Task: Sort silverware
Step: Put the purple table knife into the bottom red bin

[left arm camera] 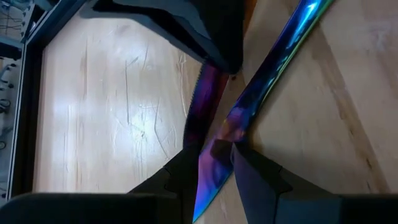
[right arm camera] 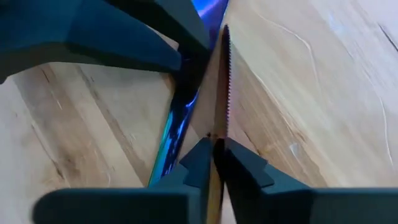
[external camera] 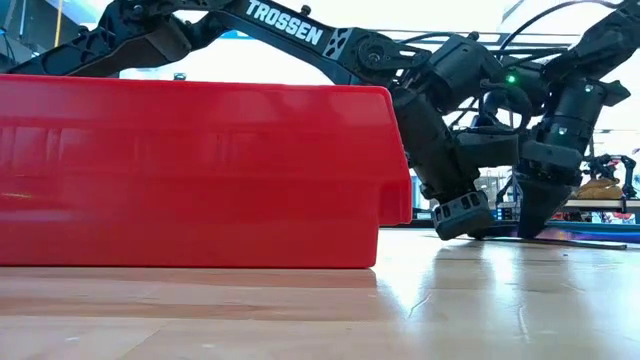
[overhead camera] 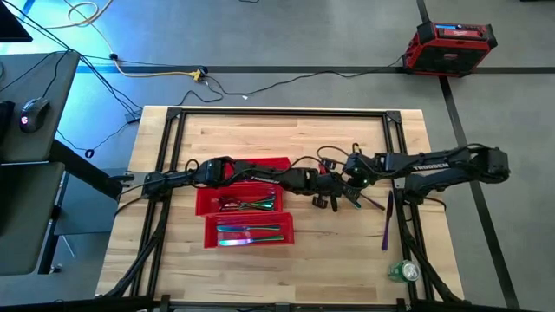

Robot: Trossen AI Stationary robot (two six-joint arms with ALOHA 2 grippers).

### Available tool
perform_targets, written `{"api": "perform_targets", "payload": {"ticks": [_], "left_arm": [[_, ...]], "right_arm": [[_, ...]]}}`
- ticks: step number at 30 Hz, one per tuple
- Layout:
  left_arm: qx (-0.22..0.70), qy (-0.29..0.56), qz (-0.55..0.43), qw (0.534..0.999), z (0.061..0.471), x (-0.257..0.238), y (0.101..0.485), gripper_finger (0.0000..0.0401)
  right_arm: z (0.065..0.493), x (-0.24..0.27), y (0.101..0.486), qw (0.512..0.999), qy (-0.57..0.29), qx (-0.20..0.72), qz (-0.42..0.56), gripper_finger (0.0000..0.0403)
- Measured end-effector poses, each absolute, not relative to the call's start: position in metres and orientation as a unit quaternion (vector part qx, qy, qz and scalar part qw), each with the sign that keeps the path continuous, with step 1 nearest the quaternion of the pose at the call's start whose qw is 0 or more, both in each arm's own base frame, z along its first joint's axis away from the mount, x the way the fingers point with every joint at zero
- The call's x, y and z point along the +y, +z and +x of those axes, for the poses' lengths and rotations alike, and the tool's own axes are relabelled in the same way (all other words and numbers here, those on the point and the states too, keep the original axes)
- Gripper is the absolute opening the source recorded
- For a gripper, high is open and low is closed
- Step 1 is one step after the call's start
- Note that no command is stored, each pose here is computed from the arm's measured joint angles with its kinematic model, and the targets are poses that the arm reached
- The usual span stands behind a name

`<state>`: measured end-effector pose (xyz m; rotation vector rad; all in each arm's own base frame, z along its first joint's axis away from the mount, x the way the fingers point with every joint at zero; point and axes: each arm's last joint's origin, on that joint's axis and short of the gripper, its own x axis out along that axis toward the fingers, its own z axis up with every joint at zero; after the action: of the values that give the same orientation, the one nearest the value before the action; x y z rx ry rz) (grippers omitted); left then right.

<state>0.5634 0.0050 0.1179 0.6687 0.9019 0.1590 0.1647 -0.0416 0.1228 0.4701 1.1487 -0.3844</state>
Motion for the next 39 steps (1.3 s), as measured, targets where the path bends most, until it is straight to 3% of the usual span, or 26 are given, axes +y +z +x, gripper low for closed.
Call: {"api": "perform_targets", "payload": {"ticks": [5, 7, 11, 19, 23, 26, 31, 39], "left_arm": [[0.431, 0.078, 0.317, 0.842, 0.563, 0.005, 0.118, 0.0083], [0.430, 0.079, 0.317, 0.842, 0.563, 0.006, 0.118, 0.0083], [0.431, 0.093, 0.328, 0.836, 0.563, 0.006, 0.120, 0.0083], [0.433, 0.097, 0.370, 0.817, 0.566, -0.014, 0.150, 0.0083], [0.411, 0.088, 0.380, 0.824, 0.562, -0.031, 0.172, 0.0083], [0.394, 0.082, 0.383, 0.831, 0.554, -0.046, 0.203, 0.0083], [0.391, 0.079, 0.374, 0.837, 0.528, -0.065, 0.258, 0.0083], [0.332, 0.097, 0.321, 0.882, 0.456, -0.085, 0.376, 0.0083]], "right_arm": [[0.168, -0.038, 0.117, 0.788, -0.179, 0.557, 0.192, 0.0091], [0.168, -0.036, 0.116, 0.786, -0.187, 0.560, 0.186, 0.0080], [0.168, -0.033, 0.115, 0.783, -0.212, 0.558, 0.176, 0.0012], [0.165, -0.031, 0.131, 0.771, -0.276, 0.553, 0.155, 0.0000], [0.173, -0.034, 0.160, 0.787, -0.304, 0.520, 0.131, 0.0000], [0.174, -0.034, 0.175, 0.789, -0.311, 0.519, 0.107, 0.0000], [0.192, -0.024, 0.216, 0.843, -0.277, 0.454, 0.086, 0.0000], [0.209, 0.000, 0.274, 0.895, -0.247, 0.368, 0.050, 0.0000]]}}
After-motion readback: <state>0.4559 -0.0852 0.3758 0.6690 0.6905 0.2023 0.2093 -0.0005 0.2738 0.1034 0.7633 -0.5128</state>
